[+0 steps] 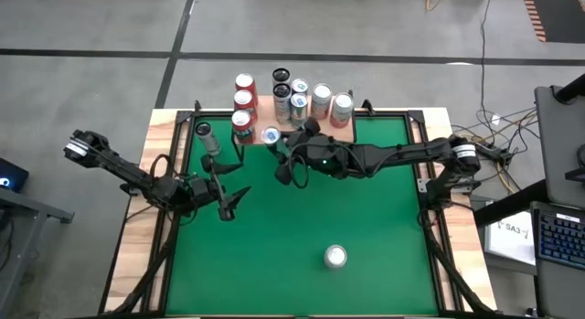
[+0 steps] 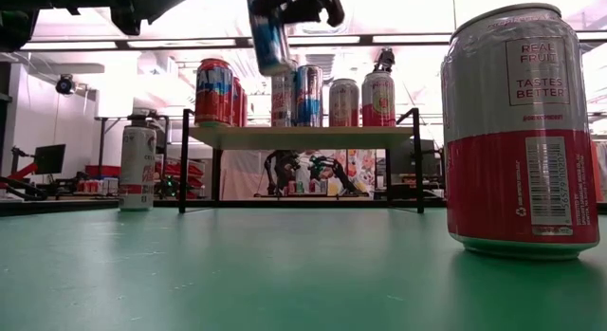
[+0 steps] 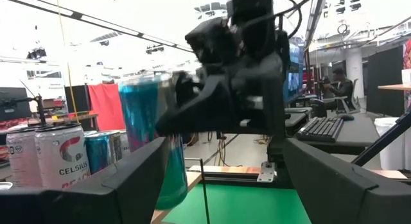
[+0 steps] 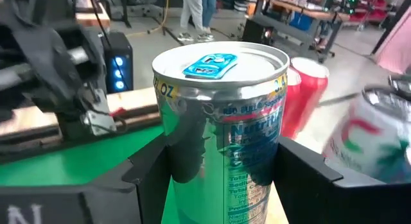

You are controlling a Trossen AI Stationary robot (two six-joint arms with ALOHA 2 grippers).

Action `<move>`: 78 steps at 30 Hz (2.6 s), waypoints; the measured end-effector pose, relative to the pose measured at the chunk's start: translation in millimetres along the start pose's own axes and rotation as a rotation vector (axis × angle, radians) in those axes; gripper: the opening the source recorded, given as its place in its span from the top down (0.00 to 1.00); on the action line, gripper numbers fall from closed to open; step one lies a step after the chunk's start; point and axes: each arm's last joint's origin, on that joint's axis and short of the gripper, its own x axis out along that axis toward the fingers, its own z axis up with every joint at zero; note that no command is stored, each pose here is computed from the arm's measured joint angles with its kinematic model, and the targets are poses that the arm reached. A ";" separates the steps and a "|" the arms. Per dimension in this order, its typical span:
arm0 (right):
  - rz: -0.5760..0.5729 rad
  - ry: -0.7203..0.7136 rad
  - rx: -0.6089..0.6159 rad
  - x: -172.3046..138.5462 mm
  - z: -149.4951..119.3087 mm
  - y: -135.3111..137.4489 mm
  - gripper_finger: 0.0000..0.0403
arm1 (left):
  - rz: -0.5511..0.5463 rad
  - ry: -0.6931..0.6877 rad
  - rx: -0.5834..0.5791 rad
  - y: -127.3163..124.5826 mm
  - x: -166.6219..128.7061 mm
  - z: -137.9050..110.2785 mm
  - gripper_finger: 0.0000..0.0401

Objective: Place canned beverage on shelf
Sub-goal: Put the blue soda can on the shelf aligned with other blue soda cans

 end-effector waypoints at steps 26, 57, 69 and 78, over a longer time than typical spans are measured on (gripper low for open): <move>-0.011 -0.089 0.117 0.6 -82.8 -79.3 0.46 | -0.007 0.018 0.033 -0.8 -0.1 -2.3 0.26; -0.115 -0.058 0.201 11.7 -96.1 -78.2 0.46 | -0.006 0.019 0.034 -0.8 0.0 -2.4 0.26; -0.109 -0.007 0.182 13.1 -104.3 -77.2 0.26 | -0.006 0.021 0.036 -0.9 0.0 -2.6 0.26; -0.109 -0.036 0.196 6.7 -94.4 -79.6 0.24 | -0.006 0.025 0.040 -1.0 0.0 -3.1 0.26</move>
